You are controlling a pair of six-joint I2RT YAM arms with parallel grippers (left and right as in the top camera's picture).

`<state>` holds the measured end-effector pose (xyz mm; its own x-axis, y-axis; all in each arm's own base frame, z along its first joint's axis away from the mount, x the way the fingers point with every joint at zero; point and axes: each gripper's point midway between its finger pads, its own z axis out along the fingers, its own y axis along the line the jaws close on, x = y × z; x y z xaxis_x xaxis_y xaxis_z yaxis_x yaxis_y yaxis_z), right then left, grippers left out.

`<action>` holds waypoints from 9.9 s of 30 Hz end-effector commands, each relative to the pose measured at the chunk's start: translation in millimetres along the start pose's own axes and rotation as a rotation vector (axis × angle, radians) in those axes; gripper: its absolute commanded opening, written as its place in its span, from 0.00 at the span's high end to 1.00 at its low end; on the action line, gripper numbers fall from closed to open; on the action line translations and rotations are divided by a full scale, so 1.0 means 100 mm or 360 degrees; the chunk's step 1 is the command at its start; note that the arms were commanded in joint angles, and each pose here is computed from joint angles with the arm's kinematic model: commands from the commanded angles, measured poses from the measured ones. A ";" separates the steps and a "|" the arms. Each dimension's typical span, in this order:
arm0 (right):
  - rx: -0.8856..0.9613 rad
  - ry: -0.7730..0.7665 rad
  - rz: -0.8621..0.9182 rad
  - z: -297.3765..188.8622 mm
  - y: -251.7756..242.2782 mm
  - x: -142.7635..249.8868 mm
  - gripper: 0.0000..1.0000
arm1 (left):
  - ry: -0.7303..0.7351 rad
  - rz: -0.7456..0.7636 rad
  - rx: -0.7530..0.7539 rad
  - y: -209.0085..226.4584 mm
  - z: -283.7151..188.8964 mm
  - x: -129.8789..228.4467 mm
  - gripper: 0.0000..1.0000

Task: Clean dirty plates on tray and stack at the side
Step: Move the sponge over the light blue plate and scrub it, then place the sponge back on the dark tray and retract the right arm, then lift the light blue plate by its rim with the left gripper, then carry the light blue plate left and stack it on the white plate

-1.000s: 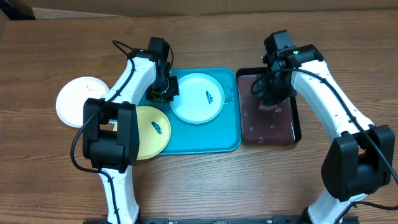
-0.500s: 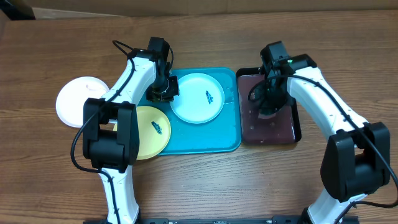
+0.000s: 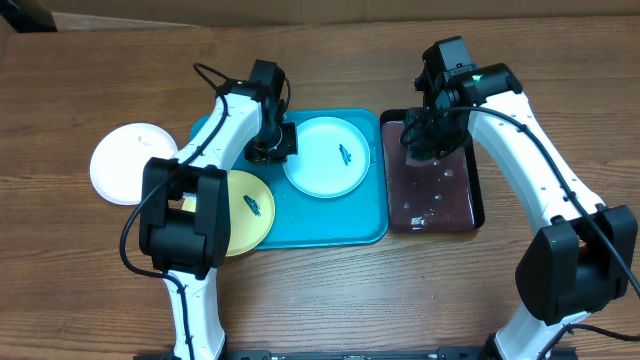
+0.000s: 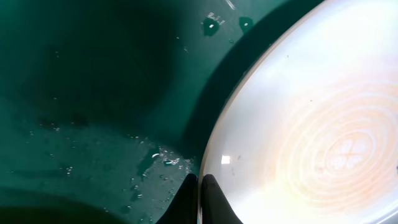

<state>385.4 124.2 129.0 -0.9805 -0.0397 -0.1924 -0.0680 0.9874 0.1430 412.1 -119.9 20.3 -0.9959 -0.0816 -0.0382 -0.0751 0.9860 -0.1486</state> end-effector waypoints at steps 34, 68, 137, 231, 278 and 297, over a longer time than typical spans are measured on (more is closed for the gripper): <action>-0.0224 -0.0292 -0.0383 -0.32 1.21 -0.25 0.96 | 0.0119 0.0039 -0.0049 -0.07 0.08 0.21 0.96; 0.0508 0.0055 -0.0406 1.38 0.80 0.08 0.96 | 0.0116 0.0040 -0.0048 -0.07 0.08 0.21 0.96; -0.0008 0.0456 0.0090 0.56 -0.55 0.15 0.96 | 0.0070 0.0051 -0.0031 -0.10 0.09 0.14 0.71; 0.0205 0.0022 0.0684 0.14 -2.25 -0.35 0.00 | -0.1923 0.0789 -0.1557 -2.50 -3.04 0.50 0.96; 0.0205 0.0022 0.0685 0.14 -2.25 -0.35 0.00 | -0.0062 -0.0211 0.0839 -0.10 -1.22 -0.55 0.96; 0.0205 0.0022 0.0685 0.14 -2.25 -0.35 0.00 | -0.0112 -0.1590 0.0048 3.81 -1.47 0.56 0.96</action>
<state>431.6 -91.8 73.7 -0.9244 0.3724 -0.0826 0.3666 0.9271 0.0775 336.7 249.0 108.3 -0.5389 -0.8388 0.0775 -0.8305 0.5137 -0.2156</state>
